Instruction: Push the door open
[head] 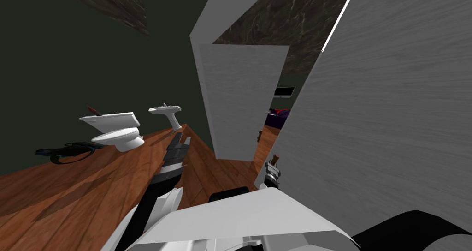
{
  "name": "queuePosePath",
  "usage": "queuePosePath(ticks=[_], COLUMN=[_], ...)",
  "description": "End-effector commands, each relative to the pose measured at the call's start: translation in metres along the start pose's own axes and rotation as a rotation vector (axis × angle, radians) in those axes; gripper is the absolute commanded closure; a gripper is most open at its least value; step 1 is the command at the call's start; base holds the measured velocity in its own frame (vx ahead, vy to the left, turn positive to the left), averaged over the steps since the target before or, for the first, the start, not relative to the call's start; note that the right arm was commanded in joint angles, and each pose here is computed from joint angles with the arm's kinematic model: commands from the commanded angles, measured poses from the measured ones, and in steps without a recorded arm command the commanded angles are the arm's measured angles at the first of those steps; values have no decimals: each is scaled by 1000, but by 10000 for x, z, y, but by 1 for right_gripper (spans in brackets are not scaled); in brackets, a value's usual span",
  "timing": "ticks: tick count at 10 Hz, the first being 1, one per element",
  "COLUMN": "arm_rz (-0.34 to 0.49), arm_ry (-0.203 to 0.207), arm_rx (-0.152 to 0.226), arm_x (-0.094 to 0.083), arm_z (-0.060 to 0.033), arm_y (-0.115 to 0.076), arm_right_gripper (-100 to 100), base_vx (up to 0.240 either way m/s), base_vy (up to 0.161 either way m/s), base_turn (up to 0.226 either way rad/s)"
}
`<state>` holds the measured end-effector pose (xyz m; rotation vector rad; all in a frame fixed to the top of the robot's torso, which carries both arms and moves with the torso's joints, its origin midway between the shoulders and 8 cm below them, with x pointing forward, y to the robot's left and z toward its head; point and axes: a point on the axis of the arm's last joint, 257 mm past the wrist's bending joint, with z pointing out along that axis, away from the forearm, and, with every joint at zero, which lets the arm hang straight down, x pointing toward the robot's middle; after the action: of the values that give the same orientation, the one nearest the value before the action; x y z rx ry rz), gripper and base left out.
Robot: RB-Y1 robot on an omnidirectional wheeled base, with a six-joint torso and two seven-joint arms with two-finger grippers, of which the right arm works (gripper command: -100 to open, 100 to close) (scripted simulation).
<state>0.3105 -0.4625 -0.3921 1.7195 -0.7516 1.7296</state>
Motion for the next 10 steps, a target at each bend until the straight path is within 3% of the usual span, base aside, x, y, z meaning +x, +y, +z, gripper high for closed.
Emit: queuePosePath(ticks=[1, 2, 5, 6, 10], arm_rz=[-6, -6, -6, -6, -5], arm_ry=[11, 11, 11, 11, 8], arm_rx=[-49, -86, -142, -180, -255], arm_x=[51, 53, 55, 54, 48], arm_z=[56, 84, 118, 135, 152], arm_y=[183, 299, 478, 598, 832], arm_right_gripper=[100, 100, 100, 100, 100], base_vx=[163, 161, 126, 116, 109], base_vy=[-100, -113, -105, -104, -95], base_turn=[35, 35, 27, 47, 22])
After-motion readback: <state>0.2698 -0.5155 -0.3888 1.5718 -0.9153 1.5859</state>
